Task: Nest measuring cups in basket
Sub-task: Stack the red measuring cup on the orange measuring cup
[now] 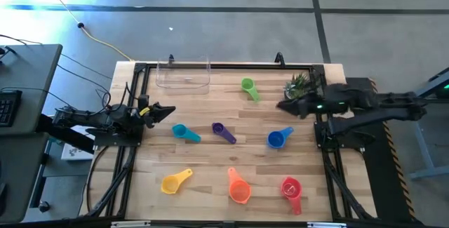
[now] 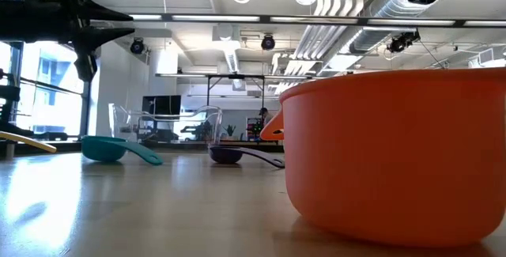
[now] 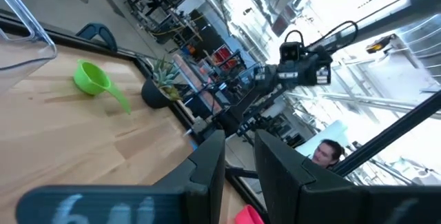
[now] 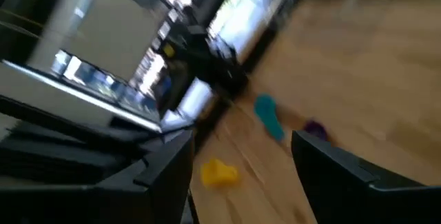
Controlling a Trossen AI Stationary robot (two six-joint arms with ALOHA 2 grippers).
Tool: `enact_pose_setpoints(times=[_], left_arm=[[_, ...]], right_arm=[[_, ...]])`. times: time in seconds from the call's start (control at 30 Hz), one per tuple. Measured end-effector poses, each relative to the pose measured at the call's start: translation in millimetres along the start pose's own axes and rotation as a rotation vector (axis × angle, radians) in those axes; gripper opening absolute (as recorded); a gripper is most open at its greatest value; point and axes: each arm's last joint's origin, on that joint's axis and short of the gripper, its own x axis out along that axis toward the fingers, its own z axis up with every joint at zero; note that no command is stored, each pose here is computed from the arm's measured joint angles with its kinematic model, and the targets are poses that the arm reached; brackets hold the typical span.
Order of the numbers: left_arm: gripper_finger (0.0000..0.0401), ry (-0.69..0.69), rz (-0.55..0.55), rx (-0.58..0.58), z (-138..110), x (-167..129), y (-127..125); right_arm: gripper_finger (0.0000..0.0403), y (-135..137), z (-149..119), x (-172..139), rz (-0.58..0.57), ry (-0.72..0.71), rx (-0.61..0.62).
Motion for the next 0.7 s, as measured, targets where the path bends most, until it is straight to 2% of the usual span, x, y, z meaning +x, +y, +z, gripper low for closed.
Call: enact_pose_setpoints(times=[0.13,0.27,0.43,0.7], left_arm=[[0.0071,0.0,0.001,0.001,0,0,0],[0.0071,-0.001,0.003,0.001,0,0,0],[0.0071,0.0,0.003,0.002,0,0,0],[0.0071,-0.002,0.007,0.002,0,0,0]], right_arm=[[0.0234,8,-8,29,-0.134,0.213,0.057],[0.0234,14,-23,50,-0.292,0.358,0.103],[0.0234,24,-48,67,-0.424,0.471,0.158],[0.0234,33,-91,75,-0.537,0.555,0.266]])
